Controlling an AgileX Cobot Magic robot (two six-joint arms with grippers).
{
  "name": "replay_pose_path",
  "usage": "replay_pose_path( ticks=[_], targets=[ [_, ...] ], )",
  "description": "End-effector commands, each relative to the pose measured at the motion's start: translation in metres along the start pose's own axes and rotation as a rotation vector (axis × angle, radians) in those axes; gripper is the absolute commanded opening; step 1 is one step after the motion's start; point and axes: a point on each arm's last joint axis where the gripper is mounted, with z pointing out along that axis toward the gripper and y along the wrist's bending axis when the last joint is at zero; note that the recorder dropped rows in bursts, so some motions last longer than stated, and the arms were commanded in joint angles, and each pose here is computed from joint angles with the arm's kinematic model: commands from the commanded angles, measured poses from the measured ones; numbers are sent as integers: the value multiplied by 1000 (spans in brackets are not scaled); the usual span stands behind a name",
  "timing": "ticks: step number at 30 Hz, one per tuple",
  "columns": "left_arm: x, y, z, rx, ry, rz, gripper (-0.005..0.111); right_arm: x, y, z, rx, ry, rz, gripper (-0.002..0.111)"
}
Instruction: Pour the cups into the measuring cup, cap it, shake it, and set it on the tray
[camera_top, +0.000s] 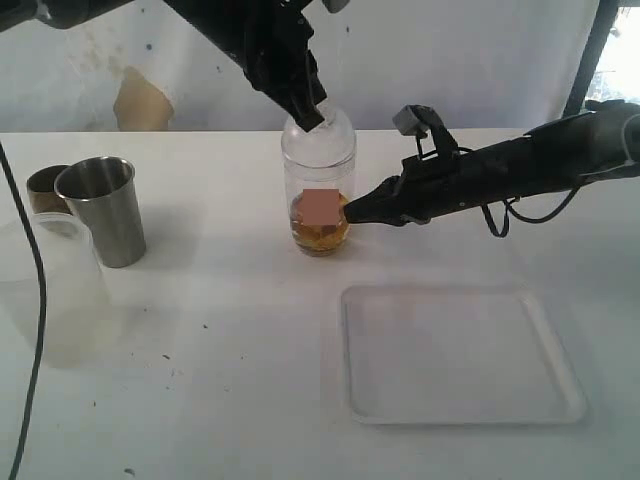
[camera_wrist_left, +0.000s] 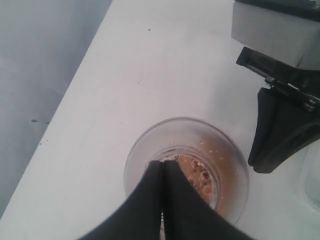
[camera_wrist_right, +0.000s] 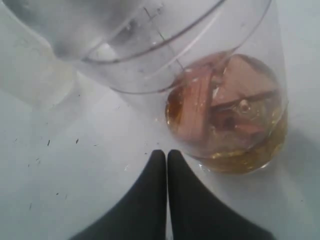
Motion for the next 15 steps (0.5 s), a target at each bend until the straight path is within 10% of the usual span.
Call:
replay_pose_path(
  ticks=[1, 15],
  targets=[
    [1, 1, 5, -7, -4, -18, 0, -1, 1, -1, -11, -1, -5, 0],
    [0, -3, 20, 45, -57, -31, 0, -1, 2, -1, -24, -1, -5, 0]
  ],
)
